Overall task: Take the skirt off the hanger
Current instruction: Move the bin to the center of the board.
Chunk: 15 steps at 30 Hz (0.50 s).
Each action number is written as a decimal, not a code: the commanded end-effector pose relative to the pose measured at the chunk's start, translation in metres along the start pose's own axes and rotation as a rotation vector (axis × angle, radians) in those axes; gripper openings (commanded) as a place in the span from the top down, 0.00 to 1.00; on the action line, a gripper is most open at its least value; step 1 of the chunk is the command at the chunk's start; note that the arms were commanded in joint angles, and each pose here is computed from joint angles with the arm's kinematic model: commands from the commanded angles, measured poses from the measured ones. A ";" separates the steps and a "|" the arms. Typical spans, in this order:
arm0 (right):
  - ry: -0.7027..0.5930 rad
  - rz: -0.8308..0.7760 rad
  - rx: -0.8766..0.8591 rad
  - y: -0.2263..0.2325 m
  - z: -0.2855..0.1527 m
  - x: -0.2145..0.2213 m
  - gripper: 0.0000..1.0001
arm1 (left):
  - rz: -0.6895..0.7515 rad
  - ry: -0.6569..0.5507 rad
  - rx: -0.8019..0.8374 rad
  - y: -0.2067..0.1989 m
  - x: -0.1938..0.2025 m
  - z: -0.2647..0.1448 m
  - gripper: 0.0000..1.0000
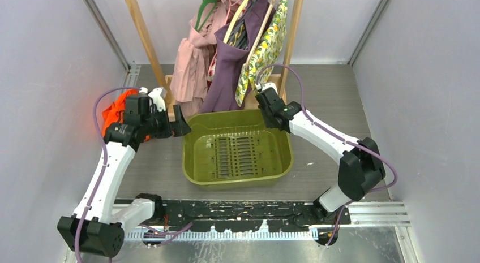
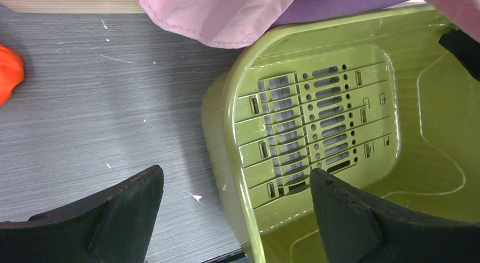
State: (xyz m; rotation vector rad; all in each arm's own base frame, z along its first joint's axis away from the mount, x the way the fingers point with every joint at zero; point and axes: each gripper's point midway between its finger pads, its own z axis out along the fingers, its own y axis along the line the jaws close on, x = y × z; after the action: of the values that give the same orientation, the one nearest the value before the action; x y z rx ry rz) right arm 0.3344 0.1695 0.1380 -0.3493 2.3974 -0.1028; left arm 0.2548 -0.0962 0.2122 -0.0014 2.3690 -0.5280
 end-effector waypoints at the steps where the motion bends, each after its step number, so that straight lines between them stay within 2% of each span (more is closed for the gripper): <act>1: -0.148 0.005 0.126 -0.019 0.004 -0.037 0.82 | 0.032 -0.063 0.018 -0.007 -0.021 -0.004 0.01; 7: -0.176 0.006 0.295 -0.048 0.006 -0.055 0.85 | 0.040 -0.065 0.020 -0.008 -0.025 -0.002 0.01; 15: -0.167 0.040 0.496 -0.106 -0.012 -0.033 0.85 | 0.053 -0.059 0.006 -0.004 -0.022 -0.002 0.01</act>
State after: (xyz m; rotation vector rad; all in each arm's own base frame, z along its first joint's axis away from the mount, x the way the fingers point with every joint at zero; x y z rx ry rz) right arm 0.3736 0.1188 0.1526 -0.2310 2.2284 -0.4808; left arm 0.2591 -0.0960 0.2085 0.0033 2.3872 -0.5194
